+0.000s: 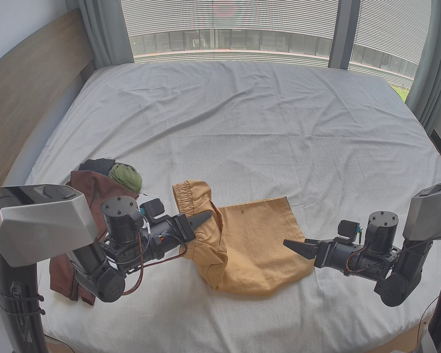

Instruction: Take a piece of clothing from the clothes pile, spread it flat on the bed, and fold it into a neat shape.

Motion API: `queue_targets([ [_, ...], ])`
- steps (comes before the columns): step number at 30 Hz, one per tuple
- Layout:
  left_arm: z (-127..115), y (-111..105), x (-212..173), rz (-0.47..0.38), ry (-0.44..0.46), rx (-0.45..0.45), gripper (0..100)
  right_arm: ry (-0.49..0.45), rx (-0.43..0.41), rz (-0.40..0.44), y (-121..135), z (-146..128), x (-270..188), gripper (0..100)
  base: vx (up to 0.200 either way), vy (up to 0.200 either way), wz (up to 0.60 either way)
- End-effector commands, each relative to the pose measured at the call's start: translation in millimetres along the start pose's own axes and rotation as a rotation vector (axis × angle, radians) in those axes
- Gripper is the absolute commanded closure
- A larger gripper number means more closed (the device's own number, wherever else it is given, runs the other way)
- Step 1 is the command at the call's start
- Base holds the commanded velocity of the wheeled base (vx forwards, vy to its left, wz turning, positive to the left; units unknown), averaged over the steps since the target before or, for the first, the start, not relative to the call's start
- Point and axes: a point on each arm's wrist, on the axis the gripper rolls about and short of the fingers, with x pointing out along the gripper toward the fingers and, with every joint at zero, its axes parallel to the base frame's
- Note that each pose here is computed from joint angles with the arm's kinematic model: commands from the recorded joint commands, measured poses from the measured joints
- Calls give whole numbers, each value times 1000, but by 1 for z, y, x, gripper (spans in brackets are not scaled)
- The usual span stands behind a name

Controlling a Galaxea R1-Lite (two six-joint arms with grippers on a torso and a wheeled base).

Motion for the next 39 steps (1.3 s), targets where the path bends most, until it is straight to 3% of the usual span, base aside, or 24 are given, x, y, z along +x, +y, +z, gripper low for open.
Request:
queue_targets([
  [1, -3, -4, 8, -18, 4, -8, 100, -19, 0, -3, -2, 5, -3, 0, 0, 0, 0],
  [18, -18, -31, 50, -61, 69, -27, 100, -98, 6, -28, -21, 29, -16, 0, 0, 0, 0],
  [39, -41, -42, 90, -54, 151, -45, 100, -147, 16, -53, -40, 43, -24, 0, 0, 0, 0],
])
